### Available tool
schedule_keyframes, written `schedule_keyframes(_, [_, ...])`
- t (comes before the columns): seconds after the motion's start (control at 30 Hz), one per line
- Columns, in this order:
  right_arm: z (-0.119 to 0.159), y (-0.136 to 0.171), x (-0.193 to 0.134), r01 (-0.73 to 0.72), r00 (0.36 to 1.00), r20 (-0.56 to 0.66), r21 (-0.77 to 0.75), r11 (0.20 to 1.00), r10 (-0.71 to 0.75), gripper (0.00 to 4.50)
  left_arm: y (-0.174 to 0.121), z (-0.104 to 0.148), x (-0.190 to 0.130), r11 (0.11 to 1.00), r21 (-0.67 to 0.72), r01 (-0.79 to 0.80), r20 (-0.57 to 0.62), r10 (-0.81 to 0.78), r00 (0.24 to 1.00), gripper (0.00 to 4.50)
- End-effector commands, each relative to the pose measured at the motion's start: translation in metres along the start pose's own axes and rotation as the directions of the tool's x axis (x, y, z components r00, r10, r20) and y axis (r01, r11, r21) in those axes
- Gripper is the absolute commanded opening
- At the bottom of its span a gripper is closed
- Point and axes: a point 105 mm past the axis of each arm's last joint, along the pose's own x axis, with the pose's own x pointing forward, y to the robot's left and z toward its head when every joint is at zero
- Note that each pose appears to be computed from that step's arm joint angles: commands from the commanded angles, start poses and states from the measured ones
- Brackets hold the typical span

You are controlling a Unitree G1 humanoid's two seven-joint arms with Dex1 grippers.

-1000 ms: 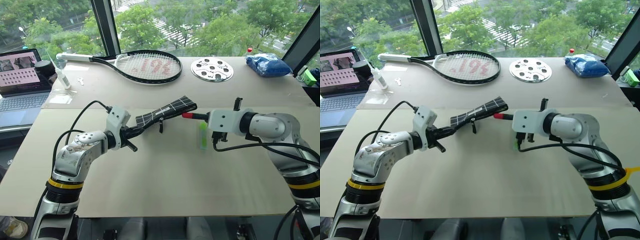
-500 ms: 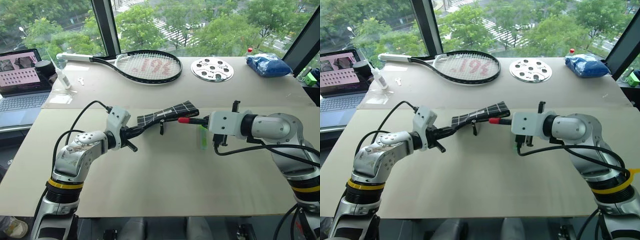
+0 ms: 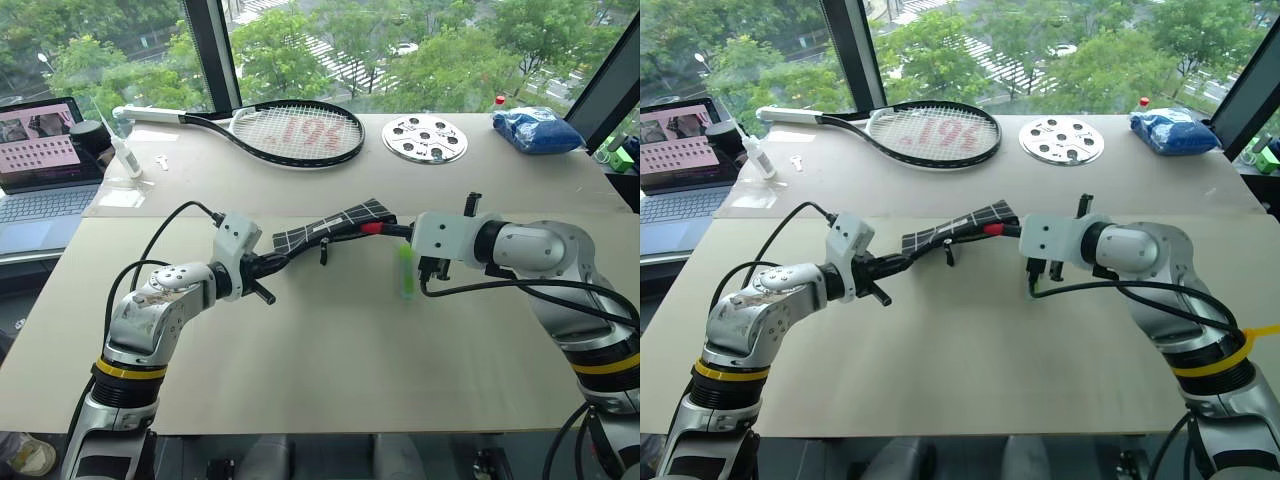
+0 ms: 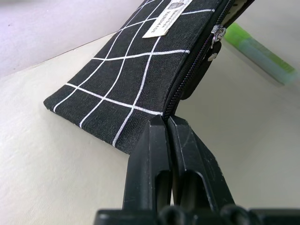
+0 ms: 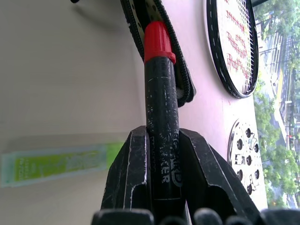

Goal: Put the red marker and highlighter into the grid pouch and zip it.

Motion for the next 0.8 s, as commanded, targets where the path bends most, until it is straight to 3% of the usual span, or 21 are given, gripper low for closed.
schedule_keyframes(0.03, [0.018,-0.01,0.005,0.05,0.998,0.043,-0.088,0.995,-0.046,0.52,-0.02,0.015,-0.001,0.997,0.04,0.064,0.038,-0.066,0.997,0.0])
schedule_keyframes(0.3, [0.032,0.007,0.02,0.031,0.996,0.091,-0.255,0.966,-0.008,0.52,-0.031,0.007,-0.004,0.995,0.03,0.099,0.007,-0.099,0.995,0.0])
schedule_keyframes(0.6, [0.046,0.028,0.03,0.105,0.976,0.218,-0.494,0.863,0.005,0.52,-0.03,0.007,-0.005,0.993,0.037,0.108,-0.004,-0.108,0.994,0.0])
schedule_keyframes(0.8, [0.044,0.039,0.036,0.162,0.946,0.323,-0.509,0.845,0.014,0.52,-0.033,0.008,-0.004,0.991,0.036,0.128,0.002,-0.128,0.992,0.0])
